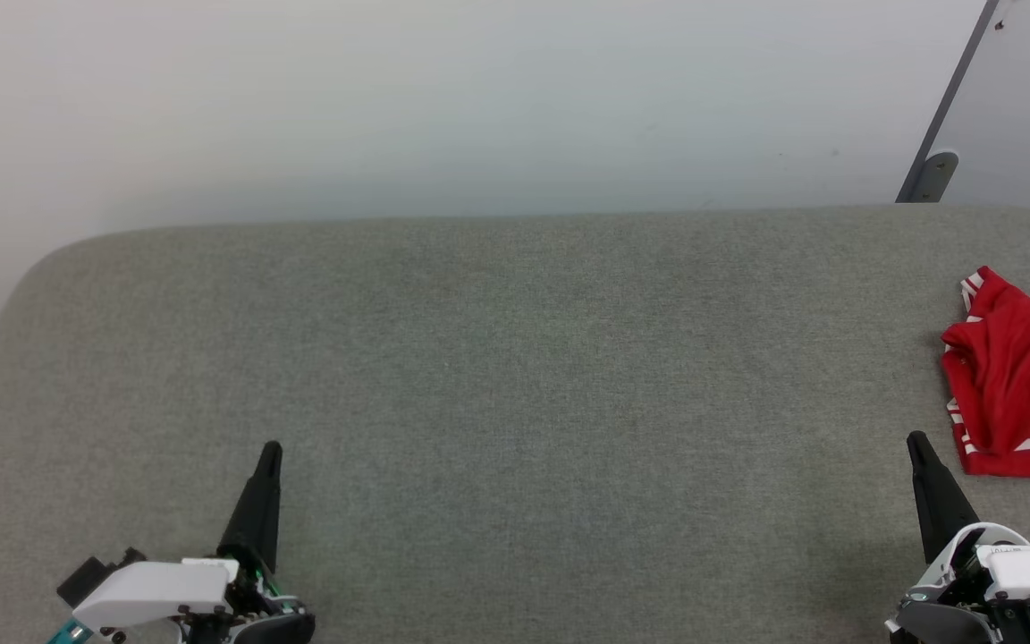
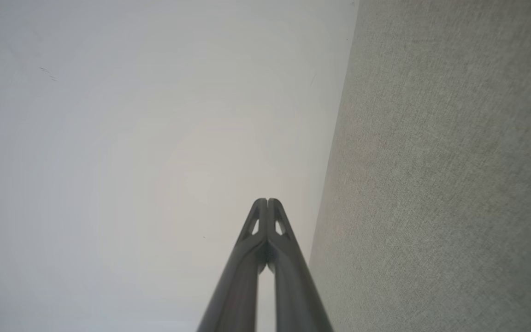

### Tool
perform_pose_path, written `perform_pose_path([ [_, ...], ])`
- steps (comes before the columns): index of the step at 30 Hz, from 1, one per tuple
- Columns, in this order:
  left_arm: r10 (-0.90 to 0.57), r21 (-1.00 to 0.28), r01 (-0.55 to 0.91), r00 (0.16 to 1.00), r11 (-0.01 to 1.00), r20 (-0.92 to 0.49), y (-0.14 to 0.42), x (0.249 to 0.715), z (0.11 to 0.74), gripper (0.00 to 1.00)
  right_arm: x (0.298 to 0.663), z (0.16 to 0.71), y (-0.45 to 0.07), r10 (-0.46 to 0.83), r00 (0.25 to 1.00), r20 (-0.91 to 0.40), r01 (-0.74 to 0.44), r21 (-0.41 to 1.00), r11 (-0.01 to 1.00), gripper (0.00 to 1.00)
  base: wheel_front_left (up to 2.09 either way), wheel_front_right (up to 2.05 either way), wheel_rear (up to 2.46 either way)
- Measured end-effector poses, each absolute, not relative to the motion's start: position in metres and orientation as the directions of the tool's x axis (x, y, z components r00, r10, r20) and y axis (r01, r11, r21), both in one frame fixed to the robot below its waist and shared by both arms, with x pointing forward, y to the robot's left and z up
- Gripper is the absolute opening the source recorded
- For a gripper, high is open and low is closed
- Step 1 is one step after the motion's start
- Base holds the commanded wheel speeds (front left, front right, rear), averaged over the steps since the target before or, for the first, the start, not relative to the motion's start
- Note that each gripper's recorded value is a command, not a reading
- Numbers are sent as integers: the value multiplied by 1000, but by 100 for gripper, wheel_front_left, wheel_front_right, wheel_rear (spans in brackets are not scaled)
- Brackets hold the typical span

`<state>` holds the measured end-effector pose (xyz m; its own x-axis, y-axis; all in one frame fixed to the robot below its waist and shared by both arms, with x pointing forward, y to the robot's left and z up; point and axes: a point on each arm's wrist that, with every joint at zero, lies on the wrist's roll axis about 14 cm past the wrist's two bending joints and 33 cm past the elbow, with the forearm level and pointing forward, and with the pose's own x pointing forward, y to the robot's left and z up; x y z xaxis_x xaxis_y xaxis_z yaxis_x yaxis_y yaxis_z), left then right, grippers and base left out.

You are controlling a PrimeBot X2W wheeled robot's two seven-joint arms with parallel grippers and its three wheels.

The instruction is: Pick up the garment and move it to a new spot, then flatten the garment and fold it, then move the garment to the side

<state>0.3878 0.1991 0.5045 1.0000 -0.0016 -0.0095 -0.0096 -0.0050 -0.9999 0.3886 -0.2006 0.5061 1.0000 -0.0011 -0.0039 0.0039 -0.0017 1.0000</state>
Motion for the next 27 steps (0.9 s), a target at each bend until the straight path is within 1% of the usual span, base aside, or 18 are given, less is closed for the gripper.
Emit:
perform_pose_path([
  [27,-2,-1000,-9,1000,-5,-9,199,388,505,0,389,506,-201,-1,1000,-4,4,1000,-2,0,0,0,0],
])
